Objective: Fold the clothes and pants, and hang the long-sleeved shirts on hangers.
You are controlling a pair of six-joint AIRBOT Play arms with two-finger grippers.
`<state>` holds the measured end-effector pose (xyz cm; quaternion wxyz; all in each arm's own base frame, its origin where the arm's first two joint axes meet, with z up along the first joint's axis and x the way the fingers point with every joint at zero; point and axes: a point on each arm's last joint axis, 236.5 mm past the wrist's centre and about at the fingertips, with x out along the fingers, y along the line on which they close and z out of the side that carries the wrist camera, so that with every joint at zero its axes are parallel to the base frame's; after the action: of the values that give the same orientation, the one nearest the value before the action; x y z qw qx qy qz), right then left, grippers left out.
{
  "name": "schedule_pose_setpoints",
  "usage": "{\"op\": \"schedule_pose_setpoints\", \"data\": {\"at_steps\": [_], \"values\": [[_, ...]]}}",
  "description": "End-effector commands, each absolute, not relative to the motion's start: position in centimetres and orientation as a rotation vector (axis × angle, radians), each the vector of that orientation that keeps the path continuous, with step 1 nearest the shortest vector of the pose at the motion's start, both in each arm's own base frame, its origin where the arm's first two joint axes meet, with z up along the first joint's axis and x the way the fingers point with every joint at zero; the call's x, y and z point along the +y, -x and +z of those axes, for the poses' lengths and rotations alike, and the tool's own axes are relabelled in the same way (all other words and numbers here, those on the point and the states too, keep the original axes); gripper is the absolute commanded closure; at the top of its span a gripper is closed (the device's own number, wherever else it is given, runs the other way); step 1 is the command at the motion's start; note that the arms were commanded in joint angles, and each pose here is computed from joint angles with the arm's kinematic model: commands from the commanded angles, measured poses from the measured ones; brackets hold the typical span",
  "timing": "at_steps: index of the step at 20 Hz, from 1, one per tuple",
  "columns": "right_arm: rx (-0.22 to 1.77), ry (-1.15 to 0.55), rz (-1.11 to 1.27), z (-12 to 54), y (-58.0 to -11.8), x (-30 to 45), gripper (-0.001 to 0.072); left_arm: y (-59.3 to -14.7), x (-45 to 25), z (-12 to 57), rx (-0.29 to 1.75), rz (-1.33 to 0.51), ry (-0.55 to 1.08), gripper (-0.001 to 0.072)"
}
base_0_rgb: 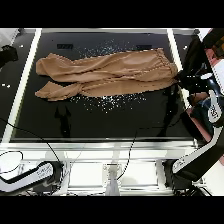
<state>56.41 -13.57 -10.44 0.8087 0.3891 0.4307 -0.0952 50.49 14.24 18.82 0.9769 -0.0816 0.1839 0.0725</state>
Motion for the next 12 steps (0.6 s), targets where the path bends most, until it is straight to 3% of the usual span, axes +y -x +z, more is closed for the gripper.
{"op": "schedule_pose_setpoints", "data": {"at_steps": [1, 4, 5, 10, 12], "values": [[0.903, -0.833, -0.176, -9.6, -57.5, -12.4, 0.0368, -50.4, 13.7, 17.3, 0.424, 0.122, 0.175, 0.0029], [0.898, -0.822, -0.167, -9.3, -57.9, -11.8, 0.0647, -50.5, 13.2, 15.3, 0.482, 0.1, 0.19, 0.0029], [0.896, -0.819, -0.166, -9.1, -57.9, -11.8, 0.0676, -50.5, 13.1, 14.9, 0.495, 0.095, 0.193, 0.0029], [0.86, -0.695, -0.154, -4.1, -57.2, -12.7, 0.0677, -49.0, 12.7, 14.5, 0.553, 0.075, 0.222, 0.0033], [0.843, -0.595, -0.15, -0.4, -56.3, -13.2, 0.0677, -47.5, 12.5, 13.4, 0.628, 0.049, 0.243, 0.0092]]}}
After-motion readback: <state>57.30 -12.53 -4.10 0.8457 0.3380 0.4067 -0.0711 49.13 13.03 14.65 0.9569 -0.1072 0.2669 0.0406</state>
